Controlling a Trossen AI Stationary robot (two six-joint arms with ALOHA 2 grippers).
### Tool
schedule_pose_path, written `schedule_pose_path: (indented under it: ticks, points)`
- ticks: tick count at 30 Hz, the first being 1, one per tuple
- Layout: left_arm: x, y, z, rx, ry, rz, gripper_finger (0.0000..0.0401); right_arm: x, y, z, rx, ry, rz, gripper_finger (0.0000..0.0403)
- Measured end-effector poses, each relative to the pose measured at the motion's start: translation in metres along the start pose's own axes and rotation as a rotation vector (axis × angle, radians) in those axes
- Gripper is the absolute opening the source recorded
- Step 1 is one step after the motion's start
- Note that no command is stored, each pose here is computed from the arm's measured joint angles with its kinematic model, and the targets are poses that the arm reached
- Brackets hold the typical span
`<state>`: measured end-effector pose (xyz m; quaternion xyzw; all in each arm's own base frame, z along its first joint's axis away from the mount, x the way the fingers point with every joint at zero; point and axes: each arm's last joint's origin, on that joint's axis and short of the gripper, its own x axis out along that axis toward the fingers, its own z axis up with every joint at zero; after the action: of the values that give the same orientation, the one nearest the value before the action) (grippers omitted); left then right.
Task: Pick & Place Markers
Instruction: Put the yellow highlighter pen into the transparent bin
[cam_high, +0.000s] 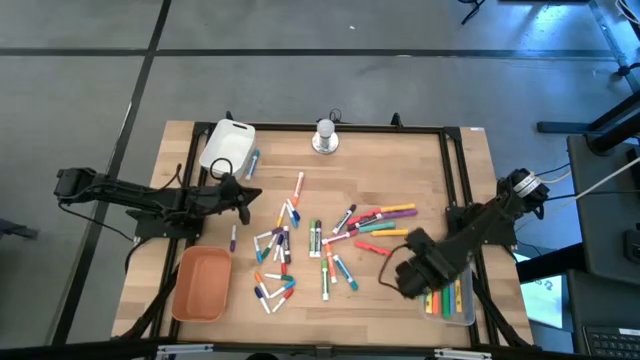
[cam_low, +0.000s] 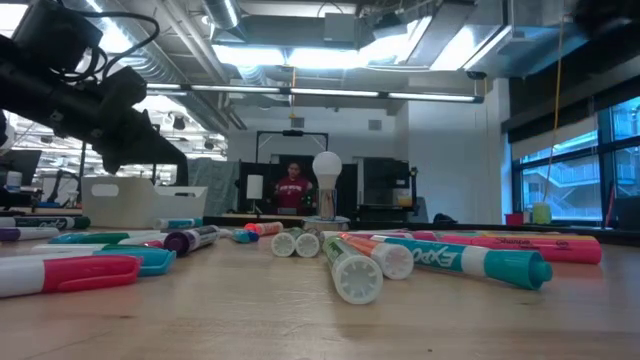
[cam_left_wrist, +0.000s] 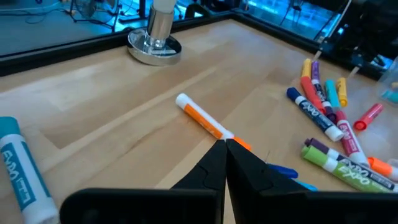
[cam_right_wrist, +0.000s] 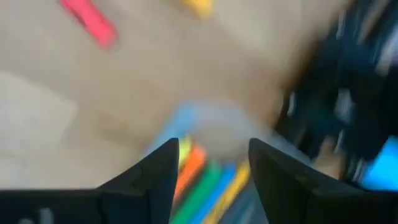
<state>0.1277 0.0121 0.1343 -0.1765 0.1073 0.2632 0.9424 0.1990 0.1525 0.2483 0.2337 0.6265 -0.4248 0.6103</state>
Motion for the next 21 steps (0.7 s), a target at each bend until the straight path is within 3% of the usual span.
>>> schedule_pose_path:
  ticks: [3,6,8,14,17,21]
  points:
    - [0.000,-0.001,0.002,-0.008,-0.015,-0.006,0.0006,0.002,0.001,0.026,-0.224,-0.183,-0.026,0.0194]
    - [0.000,-0.001,0.003,0.001,-0.026,-0.009,0.0006,0.006,-0.002,0.056,-0.404,-0.266,-0.104,0.0194]
    - [0.000,-0.001,0.004,0.004,-0.039,-0.002,0.0006,0.013,-0.006,0.079,-0.481,-0.240,-0.146,0.0194]
    - [0.000,-0.002,0.005,0.006,-0.049,-0.004,0.0006,0.049,-0.017,0.141,-0.763,-0.159,-0.113,0.0193]
    - [0.000,-0.001,0.002,0.031,-0.023,-0.010,0.0006,0.071,-0.025,0.158,-0.929,-0.116,-0.077,0.0185]
    - [0.000,0.000,-0.001,0.050,0.015,-0.009,0.0006,0.096,-0.035,0.173,-1.005,-0.083,0.015,0.0165]
